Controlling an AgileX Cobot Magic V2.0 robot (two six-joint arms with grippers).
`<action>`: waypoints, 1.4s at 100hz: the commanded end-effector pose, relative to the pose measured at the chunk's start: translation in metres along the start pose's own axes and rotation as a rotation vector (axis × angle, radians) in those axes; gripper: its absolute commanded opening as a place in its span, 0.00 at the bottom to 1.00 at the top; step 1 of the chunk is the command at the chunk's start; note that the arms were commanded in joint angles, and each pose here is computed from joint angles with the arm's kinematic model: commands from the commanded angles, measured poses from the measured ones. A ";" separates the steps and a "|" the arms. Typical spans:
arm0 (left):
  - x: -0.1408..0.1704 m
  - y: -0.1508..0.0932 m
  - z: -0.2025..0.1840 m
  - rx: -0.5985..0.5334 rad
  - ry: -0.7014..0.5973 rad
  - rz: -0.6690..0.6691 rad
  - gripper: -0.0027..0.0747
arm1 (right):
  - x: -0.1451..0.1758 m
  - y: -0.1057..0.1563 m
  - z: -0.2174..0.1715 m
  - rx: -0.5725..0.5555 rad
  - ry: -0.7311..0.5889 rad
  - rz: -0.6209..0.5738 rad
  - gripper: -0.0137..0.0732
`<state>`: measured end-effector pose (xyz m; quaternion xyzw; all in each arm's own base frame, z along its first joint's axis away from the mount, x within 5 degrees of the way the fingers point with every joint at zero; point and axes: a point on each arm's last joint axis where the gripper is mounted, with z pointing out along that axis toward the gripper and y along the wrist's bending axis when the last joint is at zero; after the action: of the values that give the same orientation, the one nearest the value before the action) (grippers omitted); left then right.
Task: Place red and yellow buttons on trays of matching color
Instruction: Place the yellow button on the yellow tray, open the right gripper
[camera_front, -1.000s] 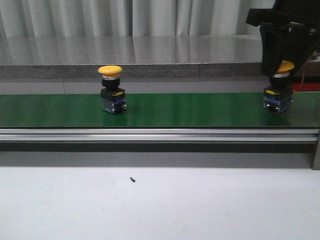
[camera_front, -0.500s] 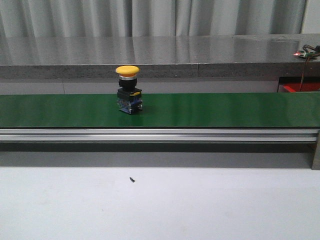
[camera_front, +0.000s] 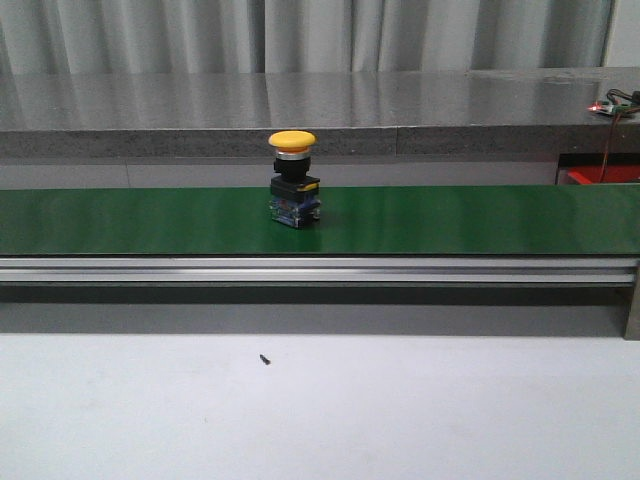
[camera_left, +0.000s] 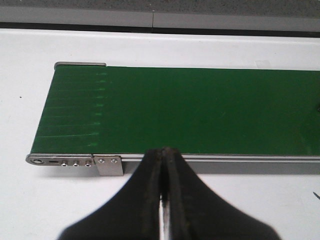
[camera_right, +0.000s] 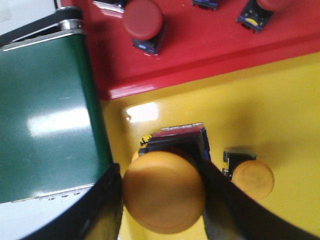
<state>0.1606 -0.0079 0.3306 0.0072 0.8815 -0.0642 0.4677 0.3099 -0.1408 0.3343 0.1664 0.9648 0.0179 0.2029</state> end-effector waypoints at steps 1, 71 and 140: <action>-0.014 -0.002 -0.005 0.002 -0.097 -0.005 0.01 | -0.007 -0.007 -0.010 -0.020 -0.085 0.044 0.36; -0.015 -0.002 -0.005 0.000 -0.105 -0.005 0.01 | -0.016 -0.029 0.075 -0.035 0.079 0.105 0.36; -0.017 -0.001 -0.006 -0.004 -0.127 -0.005 0.01 | -0.012 -0.043 0.091 -0.027 0.134 0.135 0.71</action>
<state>0.1621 -0.0073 0.3327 0.0051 0.8749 -0.0620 0.4804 0.3471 -0.1884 0.2256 0.2291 0.9653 0.0664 0.1062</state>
